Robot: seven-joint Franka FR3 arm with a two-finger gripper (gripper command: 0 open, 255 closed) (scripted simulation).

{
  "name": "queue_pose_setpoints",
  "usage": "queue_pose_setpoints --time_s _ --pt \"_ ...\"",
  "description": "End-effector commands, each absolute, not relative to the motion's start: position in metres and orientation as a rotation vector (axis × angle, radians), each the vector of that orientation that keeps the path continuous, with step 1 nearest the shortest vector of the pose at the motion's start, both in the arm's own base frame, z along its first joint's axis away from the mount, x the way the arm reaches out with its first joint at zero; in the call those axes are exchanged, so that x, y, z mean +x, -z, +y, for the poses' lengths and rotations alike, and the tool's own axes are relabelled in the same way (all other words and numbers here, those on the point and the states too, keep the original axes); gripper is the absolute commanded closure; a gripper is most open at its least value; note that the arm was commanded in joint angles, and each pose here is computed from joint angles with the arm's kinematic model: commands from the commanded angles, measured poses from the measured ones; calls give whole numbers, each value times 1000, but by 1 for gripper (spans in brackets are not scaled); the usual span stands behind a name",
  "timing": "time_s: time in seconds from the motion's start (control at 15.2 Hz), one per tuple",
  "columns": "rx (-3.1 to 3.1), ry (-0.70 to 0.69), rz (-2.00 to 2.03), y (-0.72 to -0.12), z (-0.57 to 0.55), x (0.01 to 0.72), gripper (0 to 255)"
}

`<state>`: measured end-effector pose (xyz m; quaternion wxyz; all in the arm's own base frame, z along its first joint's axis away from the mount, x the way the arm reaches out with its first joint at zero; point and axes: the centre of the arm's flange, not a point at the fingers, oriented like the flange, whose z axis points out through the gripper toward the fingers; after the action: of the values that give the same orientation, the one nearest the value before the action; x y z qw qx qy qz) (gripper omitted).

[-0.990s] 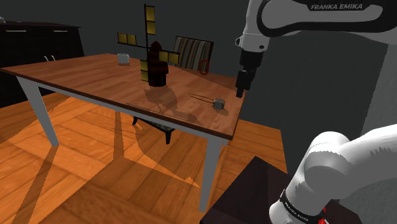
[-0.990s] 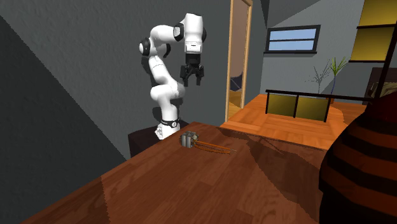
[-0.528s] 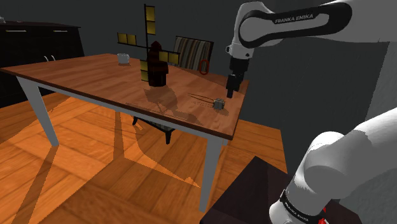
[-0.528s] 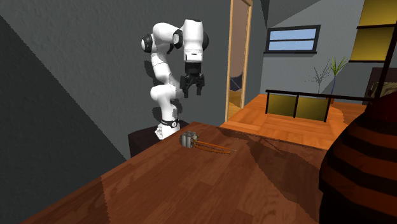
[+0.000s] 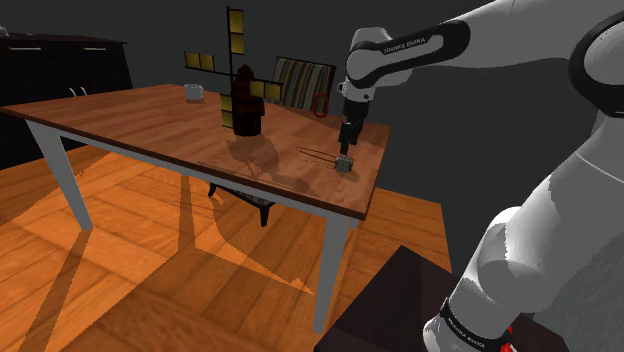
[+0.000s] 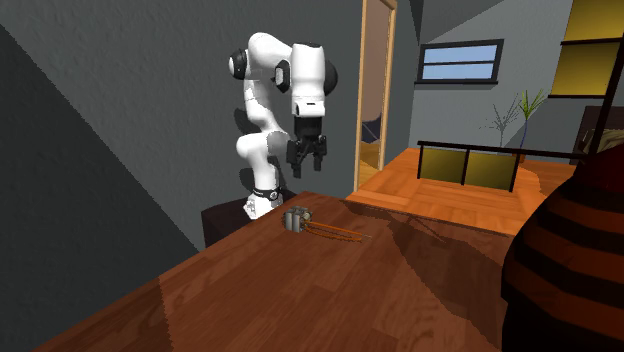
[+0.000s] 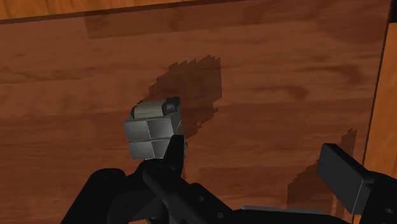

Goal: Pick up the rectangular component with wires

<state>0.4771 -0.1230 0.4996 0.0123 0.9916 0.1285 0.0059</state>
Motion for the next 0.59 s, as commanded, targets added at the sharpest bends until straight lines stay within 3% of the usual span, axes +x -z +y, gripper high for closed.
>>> queue_pose_setpoints --time_s 0.0,0.53 --pt "3090 -23 421 -489 -138 501 0" --pt "3089 -37 498 -446 -183 586 0"
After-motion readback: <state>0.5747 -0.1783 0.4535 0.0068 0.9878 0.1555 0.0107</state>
